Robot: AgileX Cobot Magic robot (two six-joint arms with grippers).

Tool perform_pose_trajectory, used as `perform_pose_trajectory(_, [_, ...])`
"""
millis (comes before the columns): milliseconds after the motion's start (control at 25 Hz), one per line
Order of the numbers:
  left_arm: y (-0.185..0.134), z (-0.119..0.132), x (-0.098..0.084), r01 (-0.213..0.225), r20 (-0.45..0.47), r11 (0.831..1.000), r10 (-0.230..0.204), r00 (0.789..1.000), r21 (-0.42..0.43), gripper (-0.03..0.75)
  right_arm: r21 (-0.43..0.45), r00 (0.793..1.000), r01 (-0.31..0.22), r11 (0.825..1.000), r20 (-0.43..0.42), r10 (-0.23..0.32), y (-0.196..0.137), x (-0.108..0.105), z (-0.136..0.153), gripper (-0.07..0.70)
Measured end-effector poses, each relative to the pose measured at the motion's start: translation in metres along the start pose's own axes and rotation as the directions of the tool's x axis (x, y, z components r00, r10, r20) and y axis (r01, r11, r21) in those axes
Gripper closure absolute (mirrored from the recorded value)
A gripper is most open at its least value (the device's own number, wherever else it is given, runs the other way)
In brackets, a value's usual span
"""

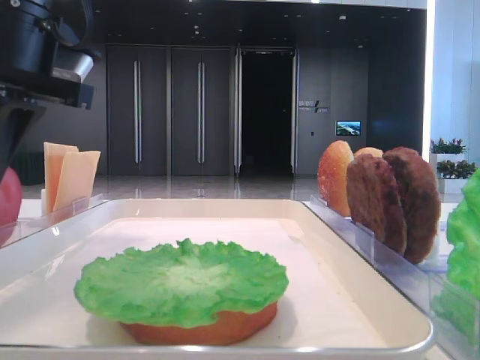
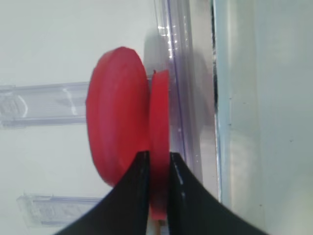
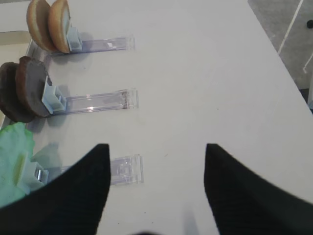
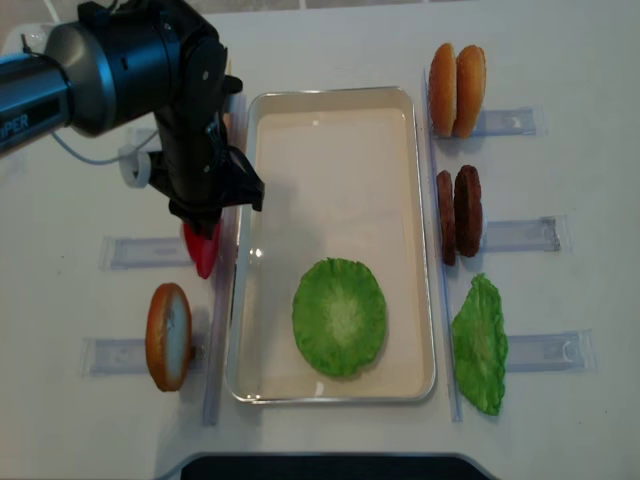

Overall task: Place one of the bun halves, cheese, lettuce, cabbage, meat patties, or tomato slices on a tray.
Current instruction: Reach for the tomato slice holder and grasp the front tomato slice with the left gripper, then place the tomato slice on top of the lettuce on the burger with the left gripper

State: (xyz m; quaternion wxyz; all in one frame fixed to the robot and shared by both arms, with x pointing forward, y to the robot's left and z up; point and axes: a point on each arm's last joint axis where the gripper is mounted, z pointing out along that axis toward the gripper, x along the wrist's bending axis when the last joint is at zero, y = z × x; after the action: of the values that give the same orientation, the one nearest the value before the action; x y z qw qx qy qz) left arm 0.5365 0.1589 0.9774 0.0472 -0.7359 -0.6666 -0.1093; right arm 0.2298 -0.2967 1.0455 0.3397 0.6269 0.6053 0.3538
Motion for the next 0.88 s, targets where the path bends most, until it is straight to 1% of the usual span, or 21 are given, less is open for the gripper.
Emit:
perform_pose_trajectory(120, [0.0,-0.004,0.002,0.004,-0.017,1.0,-0.004,1.0,0.023,0.658,0.0,1.0,0.0,1.0,0.0,0.0,0.0,0.0,0.0,0.199])
perform_pose_trajectory(240, [0.001,-0.02,0.003,0.017,0.013,1.0,-0.017,1.0,-0.002,0.658,0.0,1.0,0.0,1.0,0.0,0.0,0.0,0.0,0.0,0.199])
perform_pose_trajectory(320, [-0.001,-0.036,0.004,0.028,0.05,0.999,-0.026,0.998,-0.039,0.658,0.0,1.0,0.0,1.0,0.0,0.0,0.0,0.0,0.0,0.199])
perform_pose_trajectory(400, [-0.006,-0.052,0.006,0.05,0.106,0.996,-0.042,0.994,-0.072,0.658,0.0,1.0,0.0,1.0,0.0,0.0,0.0,0.0,0.0,0.199])
perform_pose_trajectory(440, [-0.008,-0.058,0.006,0.06,0.138,0.995,-0.049,0.989,-0.082,0.658,0.0,1.0,0.0,1.0,0.0,0.0,0.0,0.0,0.0,0.199])
perform_pose_trajectory(520, [-0.013,-0.07,0.007,0.067,0.205,0.992,-0.045,0.978,-0.105,0.658,0.0,1.0,0.0,1.0,0.0,0.0,0.0,0.0,0.0,0.199])
perform_pose_trajectory(600, [-0.017,-0.08,0.005,0.073,0.28,0.989,-0.035,0.96,-0.128,0.658,0.0,1.0,0.0,1.0,0.0,0.0,0.0,0.0,0.0,0.199])
perform_pose_trajectory(720, [-0.028,-0.085,0.001,0.079,0.394,0.985,-0.012,0.919,-0.154,0.658,0.0,1.0,0.0,1.0,0.0,0.0,0.0,0.0,0.0,0.199])
perform_pose_trajectory(840, [-0.043,-0.083,-0.004,0.084,0.508,0.982,0.015,0.861,-0.171,0.658,0.0,1.0,0.0,1.0,0.0,0.0,0.0,0.0,0.0,0.199])
perform_pose_trajectory(880, [-0.049,-0.081,-0.005,0.075,0.534,0.981,0.032,0.845,-0.178,0.658,0.0,1.0,0.0,1.0,0.0,0.0,0.0,0.0,0.0,0.199])
